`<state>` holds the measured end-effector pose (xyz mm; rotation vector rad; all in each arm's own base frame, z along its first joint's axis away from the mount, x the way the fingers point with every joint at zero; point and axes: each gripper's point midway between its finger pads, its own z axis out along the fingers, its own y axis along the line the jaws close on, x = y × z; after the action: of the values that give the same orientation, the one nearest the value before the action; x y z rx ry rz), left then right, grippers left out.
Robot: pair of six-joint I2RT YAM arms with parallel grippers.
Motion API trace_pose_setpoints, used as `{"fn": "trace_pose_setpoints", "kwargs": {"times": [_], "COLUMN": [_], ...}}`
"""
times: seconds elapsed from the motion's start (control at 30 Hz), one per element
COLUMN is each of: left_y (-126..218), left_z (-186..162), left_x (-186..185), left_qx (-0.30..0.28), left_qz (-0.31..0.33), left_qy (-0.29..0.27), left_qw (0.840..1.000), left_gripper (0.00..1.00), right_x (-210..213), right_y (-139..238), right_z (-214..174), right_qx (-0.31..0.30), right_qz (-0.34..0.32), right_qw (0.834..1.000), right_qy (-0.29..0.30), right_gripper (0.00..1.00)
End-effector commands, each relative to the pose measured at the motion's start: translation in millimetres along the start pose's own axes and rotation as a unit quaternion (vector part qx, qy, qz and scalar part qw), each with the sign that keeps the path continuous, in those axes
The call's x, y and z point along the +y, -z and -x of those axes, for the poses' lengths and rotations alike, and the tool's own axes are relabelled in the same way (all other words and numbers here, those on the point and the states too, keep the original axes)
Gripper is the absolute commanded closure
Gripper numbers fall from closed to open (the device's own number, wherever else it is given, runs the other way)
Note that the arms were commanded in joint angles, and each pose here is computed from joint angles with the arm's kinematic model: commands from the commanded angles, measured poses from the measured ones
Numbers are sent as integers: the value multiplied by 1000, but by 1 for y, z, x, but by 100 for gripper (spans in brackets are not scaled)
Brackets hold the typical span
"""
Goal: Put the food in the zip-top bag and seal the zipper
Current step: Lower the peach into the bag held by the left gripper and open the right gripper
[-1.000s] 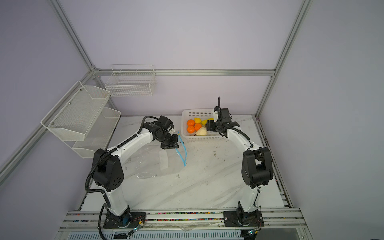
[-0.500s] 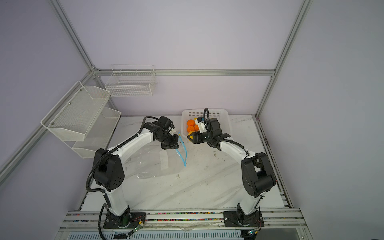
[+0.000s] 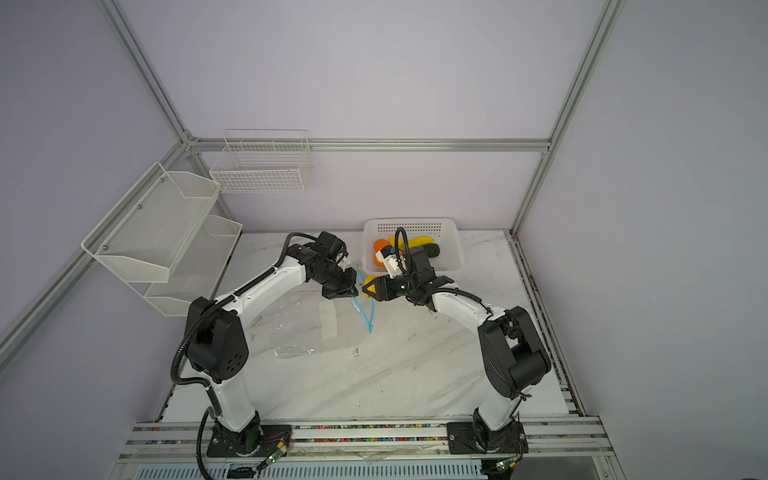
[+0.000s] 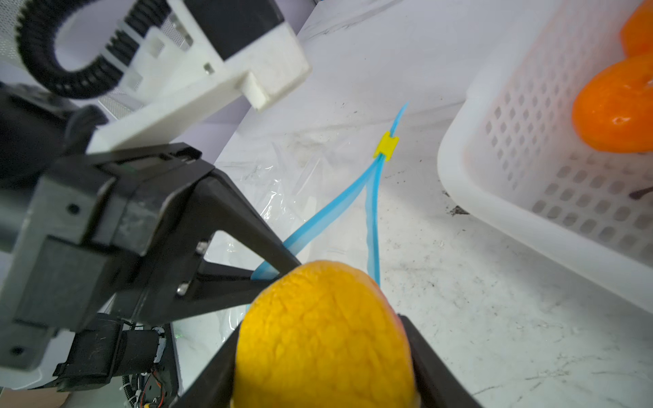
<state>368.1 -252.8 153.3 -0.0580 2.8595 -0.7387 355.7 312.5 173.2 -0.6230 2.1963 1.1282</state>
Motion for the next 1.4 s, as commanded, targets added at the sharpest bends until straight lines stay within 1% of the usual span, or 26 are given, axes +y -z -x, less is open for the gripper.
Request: {"fn": "trace_pose_setpoints", "kwargs": {"times": [0.0, 0.4, 0.6, 0.77, 0.93, 1.07, 1.37], "left_y": [38, 42, 46, 47, 43, 38, 45], "left_z": [16, 11, 8, 5, 3, 0, -8], "left_x": [-29, -34, -38, -40, -44, -45, -40], "left_qx": [-48, -52, -53, -51, -45, -35, -38], "left_qz": [-43, -52, -64, -75, -88, -94, -92], "left_qy": [-11, -9, -6, -3, -3, 0, -1], "left_qw": [998, 997, 997, 996, 995, 995, 995], "left_gripper": [100, 100, 100, 100, 100, 100, 100], "right_x": [22, 26, 26, 19, 20, 15, 12], "right_y": [8, -4, -10, -17, -20, -21, -24], "right_z": [6, -23, -30, -39, -38, -39, -33], "right_qx": [-14, 21, 42, 62, 57, 58, 54], "right_qz": [27, 38, 39, 30, 32, 19, 20], "right_qw": [999, 999, 998, 997, 998, 998, 998], "right_qy": [20, 19, 30, 28, 23, 23, 18], "right_gripper": [51, 52, 52, 52, 52, 50, 50]}}
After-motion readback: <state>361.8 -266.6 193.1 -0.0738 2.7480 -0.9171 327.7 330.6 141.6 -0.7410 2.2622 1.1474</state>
